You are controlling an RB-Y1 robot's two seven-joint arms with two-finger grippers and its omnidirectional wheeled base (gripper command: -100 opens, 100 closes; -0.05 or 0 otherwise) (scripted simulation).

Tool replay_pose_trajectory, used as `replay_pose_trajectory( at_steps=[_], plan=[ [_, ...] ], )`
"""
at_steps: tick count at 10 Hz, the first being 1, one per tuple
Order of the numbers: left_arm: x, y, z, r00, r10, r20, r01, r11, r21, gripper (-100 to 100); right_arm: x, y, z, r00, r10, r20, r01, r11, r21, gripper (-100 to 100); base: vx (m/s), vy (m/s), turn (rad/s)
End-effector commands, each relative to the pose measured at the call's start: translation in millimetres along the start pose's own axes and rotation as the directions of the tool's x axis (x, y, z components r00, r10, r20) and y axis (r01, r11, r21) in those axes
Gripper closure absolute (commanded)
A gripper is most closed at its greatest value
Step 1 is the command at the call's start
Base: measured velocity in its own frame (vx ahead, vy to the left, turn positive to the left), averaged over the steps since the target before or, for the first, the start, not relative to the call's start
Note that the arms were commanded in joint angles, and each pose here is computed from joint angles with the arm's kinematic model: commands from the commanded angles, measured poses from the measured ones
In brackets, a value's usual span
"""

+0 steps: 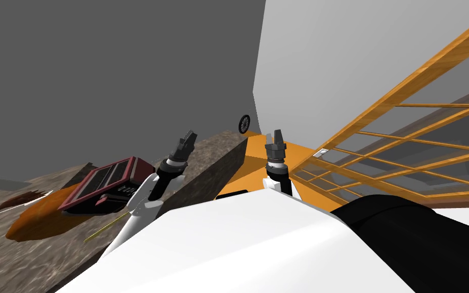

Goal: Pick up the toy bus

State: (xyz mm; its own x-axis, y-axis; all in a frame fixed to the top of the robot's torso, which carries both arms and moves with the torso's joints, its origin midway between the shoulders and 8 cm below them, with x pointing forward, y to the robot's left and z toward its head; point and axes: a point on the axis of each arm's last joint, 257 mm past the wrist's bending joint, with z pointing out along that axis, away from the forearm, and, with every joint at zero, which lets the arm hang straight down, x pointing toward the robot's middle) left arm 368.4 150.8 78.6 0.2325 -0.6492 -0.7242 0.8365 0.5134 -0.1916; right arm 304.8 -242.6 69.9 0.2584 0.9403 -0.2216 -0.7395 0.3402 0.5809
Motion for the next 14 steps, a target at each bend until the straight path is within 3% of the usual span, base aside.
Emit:
replay_pose_trajectory(
  at_steps=[1, 2, 3, 4, 5, 6, 7, 8, 9, 10, 11, 12, 13, 14],
  plan=[
    [7.6, 1.9, 1.6, 0.998, 0.043, -0.045, -0.042, 0.999, 0.021, -100, 0.0, 0.0, 0.0, 1.000, 0.000, 0.000, 0.000, 1.000, 0.000, 0, 0.018, -0.030, -0.020],
    [23.7, 4.3, 3.5, 0.990, 0.104, -0.096, -0.099, 0.994, 0.053, -100, 0.0, 0.0, 0.0, 1.000, 0.000, 0.000, 0.000, 1.000, 0.000, 0, 0.018, -0.031, -0.068],
    [25.1, 4.5, 2.3, 0.987, 0.113, -0.113, -0.107, 0.992, 0.060, -100, 0.0, 0.0, 0.0, 1.000, 0.000, 0.000, 0.000, 1.000, 0.000, 0, 0.016, -0.022, -0.025],
    [42.3, 7.7, 2.1, 0.971, 0.176, -0.164, -0.162, 0.982, 0.097, -100, 0.0, 0.0, 0.0, 1.000, 0.000, 0.000, 0.000, 1.000, 0.000, 0, 0.019, -0.030, -0.048],
    [43.3, 8.3, 0.6, 0.966, 0.186, -0.178, -0.169, 0.980, 0.104, -100, 0.0, 0.0, 0.0, 1.000, 0.000, 0.000, 0.000, 1.000, 0.000, 0, 0.019, -0.027, -0.045],
    [61.1, 12.2, -1.7, 0.942, 0.248, -0.226, -0.219, 0.965, 0.146, -100, 0.0, 0.0, 0.0, 1.000, 0.000, 0.000, 0.000, 1.000, 0.000, 0, 0.021, -0.027, -0.084],
    [61.8, 13.2, -3.7, 0.935, 0.259, -0.241, -0.226, 0.962, 0.154, -100, 0.0, 0.0, 0.0, 1.000, 0.000, 0.000, 0.000, 1.000, 0.000, 0, 0.019, -0.019, -0.044],
    [80.1, 18.0, -8.7, 0.902, 0.322, -0.288, -0.271, 0.941, 0.202, -100, 0.0, 0.0, 0.0, 1.000, 0.000, 0.000, 0.000, 1.000, 0.000, 0, 0.029, -0.018, -0.103],
    [80.5, 19.2, -10.8, 0.894, 0.331, -0.301, -0.277, 0.938, 0.210, -100, 0.0, 0.0, 0.0, 1.000, 0.000, 0.000, 0.000, 1.000, 0.000, 0, 0.023, -0.012, -0.055],
    [98.7, 24.8, -18.6, 0.852, 0.393, -0.344, -0.315, 0.912, 0.263, -100, 0.0, 0.0, 0.0, 1.000, 0.000, 0.000, 0.000, 1.000, 0.000, 0, 0.028, -0.018, -0.106],
    [98.7, 26.3, -20.8, 0.844, 0.403, -0.355, -0.319, 0.908, 0.271, -100, 0.0, 0.0, 0.0, 1.000, 0.000, 0.000, 0.000, 1.000, 0.000, 0, 0.024, -0.011, -0.073],
    [114.8, 31.2, -30.7, 0.792, 0.469, -0.391, -0.352, 0.874, 0.335, -100, 0.0, 0.0, 0.0, 1.000, 0.000, 0.000, 0.000, 1.000, 0.000, 0, 0.031, -0.017, -0.124],
    [116.0, 34.6, -33.8, 0.785, 0.471, -0.403, -0.353, 0.874, 0.336, -100, 0.0, 0.0, 0.0, 1.000, 0.000, 0.000, 0.000, 1.000, 0.000, 0, 0.025, -0.013, -0.082],
    [132.8, 41.8, -46.9, 0.729, 0.529, -0.435, -0.373, 0.839, 0.396, -100, 0.0, 0.0, 0.0, 1.000, 0.000, 0.000, 0.000, 1.000, 0.000, 0, 0.031, -0.012, -0.172]
  ],
)
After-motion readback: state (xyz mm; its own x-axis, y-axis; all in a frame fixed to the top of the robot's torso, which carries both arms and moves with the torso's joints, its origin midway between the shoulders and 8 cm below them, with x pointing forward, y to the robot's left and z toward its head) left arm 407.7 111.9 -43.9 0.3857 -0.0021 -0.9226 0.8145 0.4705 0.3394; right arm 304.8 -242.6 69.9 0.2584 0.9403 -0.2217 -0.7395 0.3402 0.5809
